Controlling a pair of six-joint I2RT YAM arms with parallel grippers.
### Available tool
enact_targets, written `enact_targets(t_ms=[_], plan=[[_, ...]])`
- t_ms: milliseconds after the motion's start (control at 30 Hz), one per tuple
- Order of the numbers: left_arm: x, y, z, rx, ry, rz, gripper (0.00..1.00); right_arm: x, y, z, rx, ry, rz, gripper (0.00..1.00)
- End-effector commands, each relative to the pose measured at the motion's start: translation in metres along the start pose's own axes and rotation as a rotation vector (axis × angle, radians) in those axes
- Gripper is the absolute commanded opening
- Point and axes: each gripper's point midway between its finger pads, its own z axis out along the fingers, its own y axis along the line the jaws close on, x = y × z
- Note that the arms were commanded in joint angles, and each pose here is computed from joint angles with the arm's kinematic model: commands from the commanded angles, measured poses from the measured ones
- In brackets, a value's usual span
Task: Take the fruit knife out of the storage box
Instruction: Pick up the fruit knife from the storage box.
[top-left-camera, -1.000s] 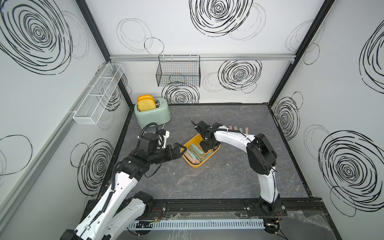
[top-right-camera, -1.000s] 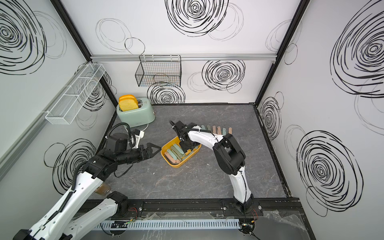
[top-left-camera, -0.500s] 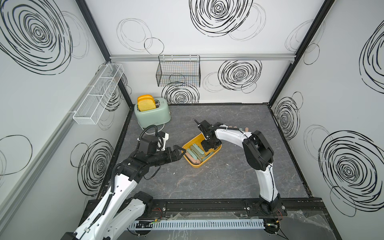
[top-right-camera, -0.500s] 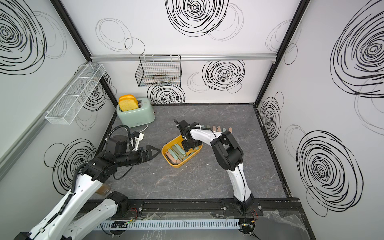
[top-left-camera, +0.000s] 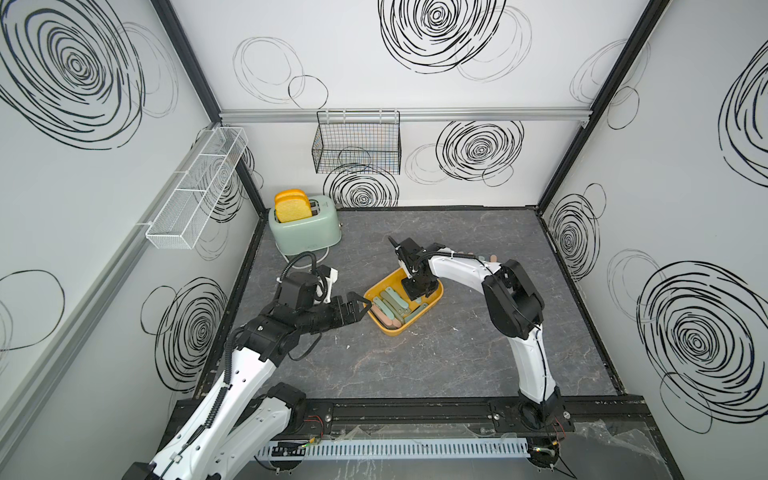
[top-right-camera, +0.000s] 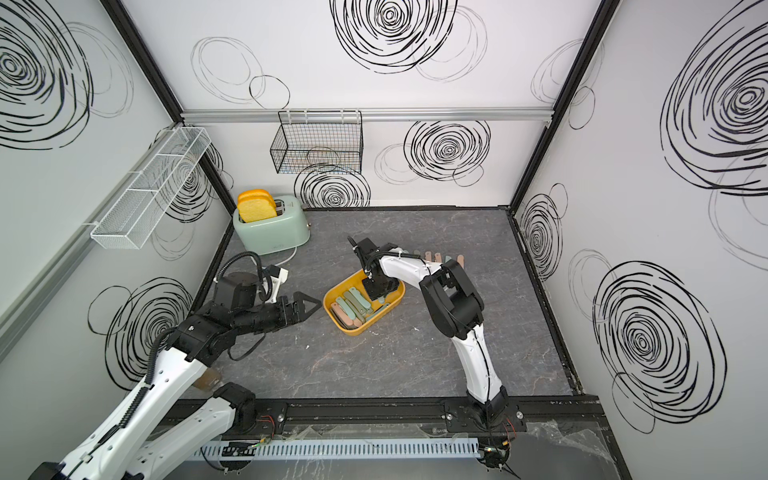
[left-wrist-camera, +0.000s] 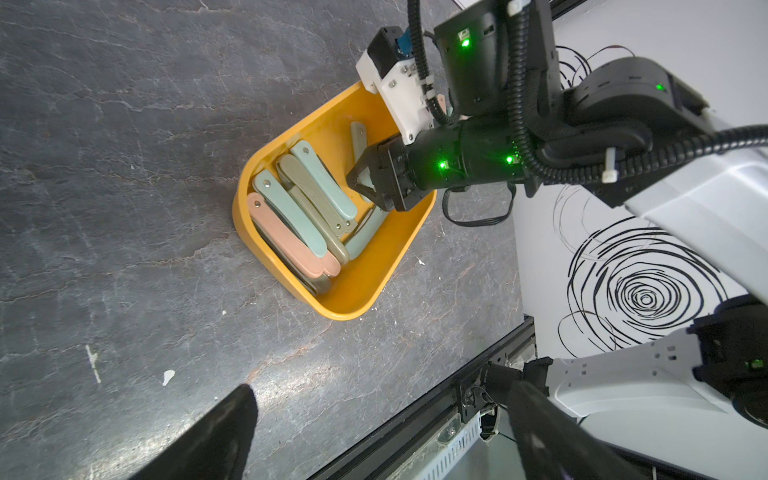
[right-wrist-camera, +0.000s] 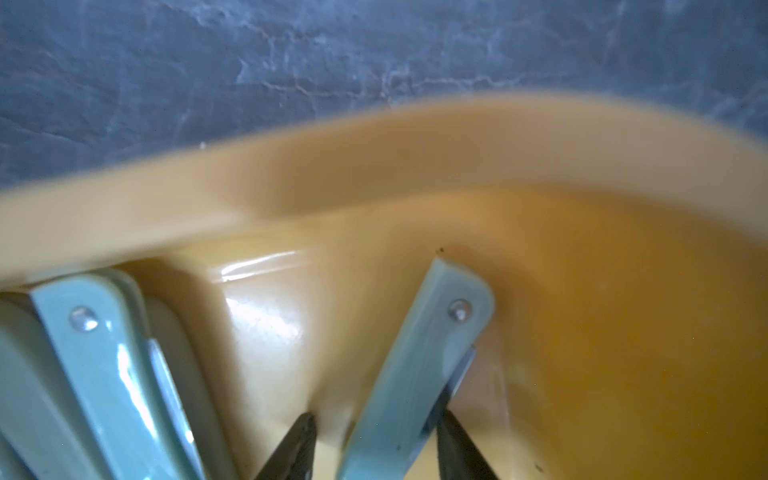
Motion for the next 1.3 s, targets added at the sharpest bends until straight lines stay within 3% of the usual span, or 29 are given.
enact_targets(t_ms=[0, 200, 367, 800, 1267], plan=[[-0.009, -0.004, 0.002, 0.019, -0.029, 0.007, 0.98, 0.019, -0.006, 0.028, 0.014, 0.110, -0.004, 0.41], [-0.011, -0.006, 0.003, 0.019, -0.022, 0.017, 0.98, 0.010, -0.008, 0.030, 0.021, 0.118, -0.001, 0.28], [-0.016, -0.009, 0.004, 0.019, -0.021, 0.026, 0.98, 0.003, -0.009, 0.019, 0.025, 0.096, 0.000, 0.24], [-0.046, -0.031, 0.014, 0.056, -0.043, 0.049, 0.98, -0.017, -0.006, -0.042, -0.006, -0.015, 0.034, 0.24], [-0.057, -0.048, 0.042, 0.103, -0.048, 0.026, 0.98, -0.028, -0.008, -0.080, -0.022, -0.082, 0.058, 0.24]])
